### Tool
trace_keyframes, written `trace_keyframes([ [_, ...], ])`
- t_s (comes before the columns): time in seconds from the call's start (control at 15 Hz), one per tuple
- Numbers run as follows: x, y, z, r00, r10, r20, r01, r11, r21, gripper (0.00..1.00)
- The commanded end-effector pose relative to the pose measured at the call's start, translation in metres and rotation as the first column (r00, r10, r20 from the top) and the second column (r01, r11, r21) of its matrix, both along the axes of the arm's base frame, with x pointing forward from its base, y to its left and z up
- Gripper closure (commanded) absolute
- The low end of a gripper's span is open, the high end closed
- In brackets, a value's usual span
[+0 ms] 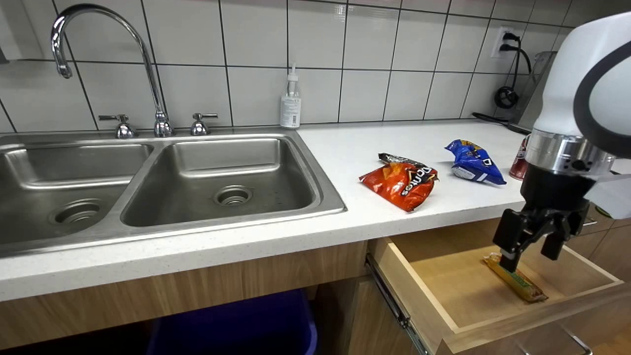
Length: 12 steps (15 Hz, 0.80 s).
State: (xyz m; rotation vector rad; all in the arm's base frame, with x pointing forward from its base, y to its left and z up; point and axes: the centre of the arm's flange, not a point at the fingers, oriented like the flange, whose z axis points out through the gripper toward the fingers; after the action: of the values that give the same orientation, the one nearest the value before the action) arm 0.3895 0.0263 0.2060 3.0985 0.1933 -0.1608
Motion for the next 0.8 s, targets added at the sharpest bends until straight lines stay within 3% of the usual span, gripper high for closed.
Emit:
trace_keyframes([
  [0.0,0.019,0.004,0.030,0.999,0.012,0.035,-0.012,1.000,0.016,0.00],
  [0.73,0.084,0.019,0.093,0.983,0.056,0.173,-0.068,0.996,0.062,0.00],
])
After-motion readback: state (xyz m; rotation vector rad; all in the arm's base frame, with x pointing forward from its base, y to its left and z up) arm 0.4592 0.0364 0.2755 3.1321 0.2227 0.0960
